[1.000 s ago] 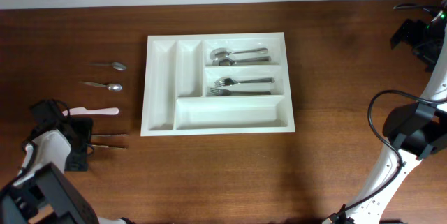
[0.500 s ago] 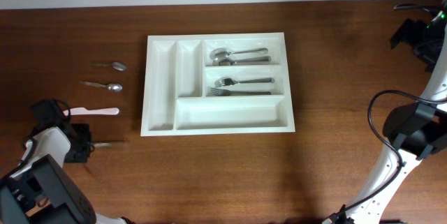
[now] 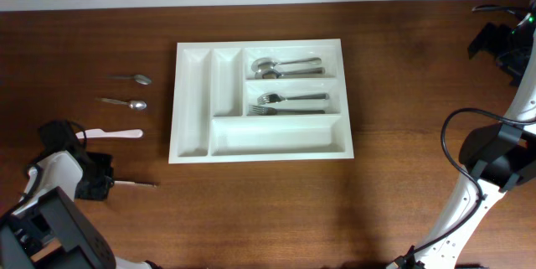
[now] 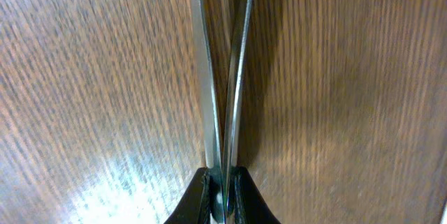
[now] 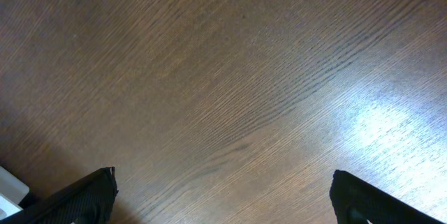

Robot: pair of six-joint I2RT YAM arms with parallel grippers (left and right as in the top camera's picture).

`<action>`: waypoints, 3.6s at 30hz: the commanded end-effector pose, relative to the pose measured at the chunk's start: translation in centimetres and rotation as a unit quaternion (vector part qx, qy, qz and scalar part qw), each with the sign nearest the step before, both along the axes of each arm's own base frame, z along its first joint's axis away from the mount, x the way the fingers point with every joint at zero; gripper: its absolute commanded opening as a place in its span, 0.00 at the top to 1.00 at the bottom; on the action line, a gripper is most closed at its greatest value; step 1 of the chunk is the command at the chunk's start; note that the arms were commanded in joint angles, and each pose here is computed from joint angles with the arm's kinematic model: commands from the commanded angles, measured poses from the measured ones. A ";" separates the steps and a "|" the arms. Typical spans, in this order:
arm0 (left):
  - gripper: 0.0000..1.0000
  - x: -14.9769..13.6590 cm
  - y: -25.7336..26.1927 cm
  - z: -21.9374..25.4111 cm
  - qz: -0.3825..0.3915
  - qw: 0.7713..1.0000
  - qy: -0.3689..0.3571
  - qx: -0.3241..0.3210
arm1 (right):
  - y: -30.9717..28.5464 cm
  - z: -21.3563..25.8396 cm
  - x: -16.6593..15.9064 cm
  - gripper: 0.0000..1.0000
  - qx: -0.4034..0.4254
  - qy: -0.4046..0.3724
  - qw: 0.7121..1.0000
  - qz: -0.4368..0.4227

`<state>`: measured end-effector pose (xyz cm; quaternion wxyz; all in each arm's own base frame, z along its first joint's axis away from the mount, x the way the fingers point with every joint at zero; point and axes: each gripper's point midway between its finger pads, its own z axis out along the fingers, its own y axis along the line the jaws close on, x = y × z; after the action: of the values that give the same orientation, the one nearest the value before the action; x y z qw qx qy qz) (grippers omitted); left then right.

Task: Pack container
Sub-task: 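Lift the tongs with the left gripper toward the tray, then lower the tongs into the long bottom compartment with the left gripper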

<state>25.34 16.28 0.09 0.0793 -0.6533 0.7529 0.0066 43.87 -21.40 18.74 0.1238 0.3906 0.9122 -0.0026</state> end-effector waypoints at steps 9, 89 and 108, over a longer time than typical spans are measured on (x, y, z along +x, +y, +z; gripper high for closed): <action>0.98 3.3 1.6 10.3 -0.132 0.984 -0.086 0.082 | 0.3 1.7 0.1 0.01 -0.008 -0.020 1.000 0.004; 0.98 9.0 -37.6 13.7 -0.088 0.949 -0.300 -0.051 | 0.3 1.7 0.1 0.01 -0.008 -0.020 1.000 0.004; 0.98 8.8 -38.1 7.8 -0.045 0.972 -0.220 -0.072 | 0.3 1.7 0.1 0.01 -0.008 -0.020 1.000 0.004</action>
<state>34.41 -20.68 8.39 0.2136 -0.6081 0.7401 -0.1919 43.87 -21.40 18.74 0.1238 0.3908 0.9121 -0.0026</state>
